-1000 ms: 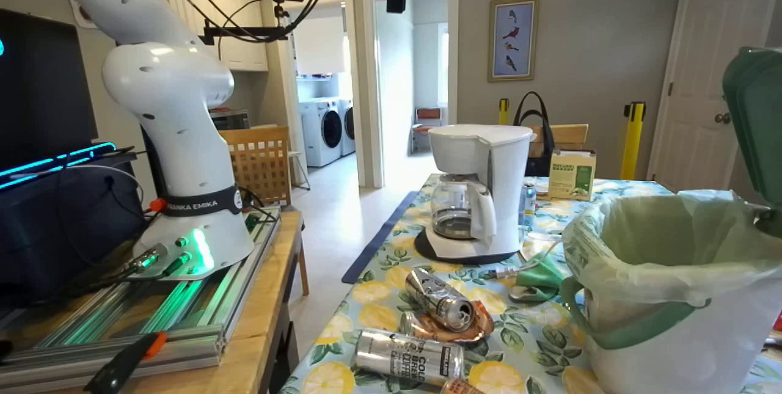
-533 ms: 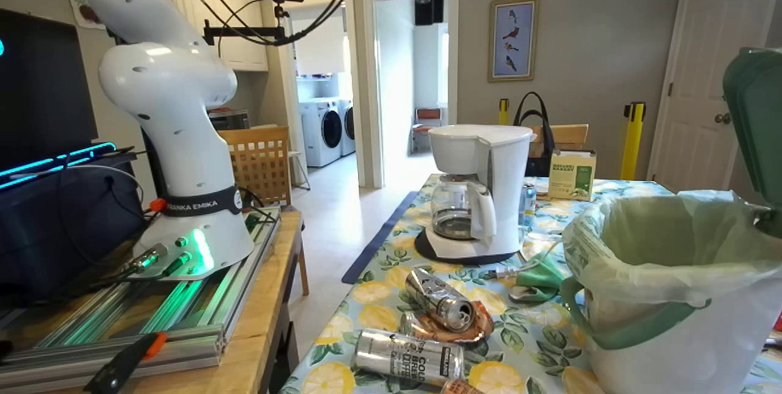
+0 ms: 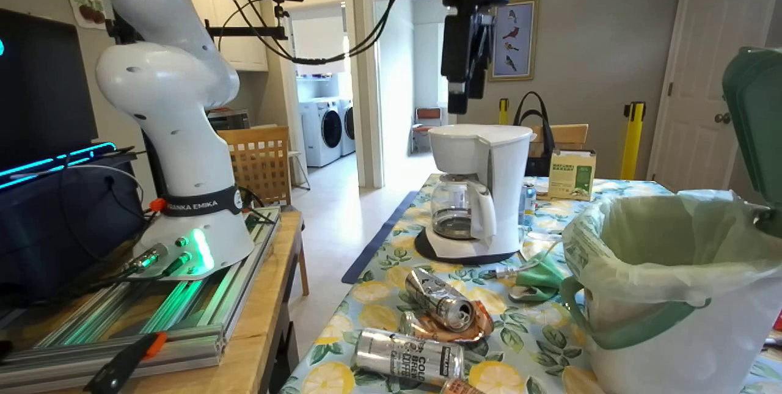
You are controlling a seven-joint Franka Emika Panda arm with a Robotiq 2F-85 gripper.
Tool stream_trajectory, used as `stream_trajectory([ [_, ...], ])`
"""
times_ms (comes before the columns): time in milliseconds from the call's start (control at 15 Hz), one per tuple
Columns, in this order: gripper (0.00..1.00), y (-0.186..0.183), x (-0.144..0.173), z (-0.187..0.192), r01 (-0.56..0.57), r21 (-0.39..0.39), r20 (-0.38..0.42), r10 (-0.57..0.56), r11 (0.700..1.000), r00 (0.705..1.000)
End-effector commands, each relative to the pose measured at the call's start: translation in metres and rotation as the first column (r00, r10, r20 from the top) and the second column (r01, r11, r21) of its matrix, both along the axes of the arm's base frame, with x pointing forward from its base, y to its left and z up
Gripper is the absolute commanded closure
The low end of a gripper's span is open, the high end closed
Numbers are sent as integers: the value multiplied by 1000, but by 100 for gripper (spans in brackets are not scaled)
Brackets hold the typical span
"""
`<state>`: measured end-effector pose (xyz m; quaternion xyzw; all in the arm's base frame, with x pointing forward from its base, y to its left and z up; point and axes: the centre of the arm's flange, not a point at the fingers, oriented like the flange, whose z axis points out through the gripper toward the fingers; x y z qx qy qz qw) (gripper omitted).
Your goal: Place the silver cans together and the orange cans together.
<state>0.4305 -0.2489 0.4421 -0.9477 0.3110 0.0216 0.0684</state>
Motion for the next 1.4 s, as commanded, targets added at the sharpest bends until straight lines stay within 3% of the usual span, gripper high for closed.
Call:
stream_trajectory([
  [0,0,-7,12,-30,23,52,-61,-20,998,998],
  [133,0,-9,12,-41,56,61,-87,-51,997,995],
  [667,0,-2,7,-40,20,36,-76,-18,999,997],
  [933,0,2,16,-84,68,46,-155,-61,997,986],
  [1333,0,25,22,-151,-3,89,-269,27,996,963],
])
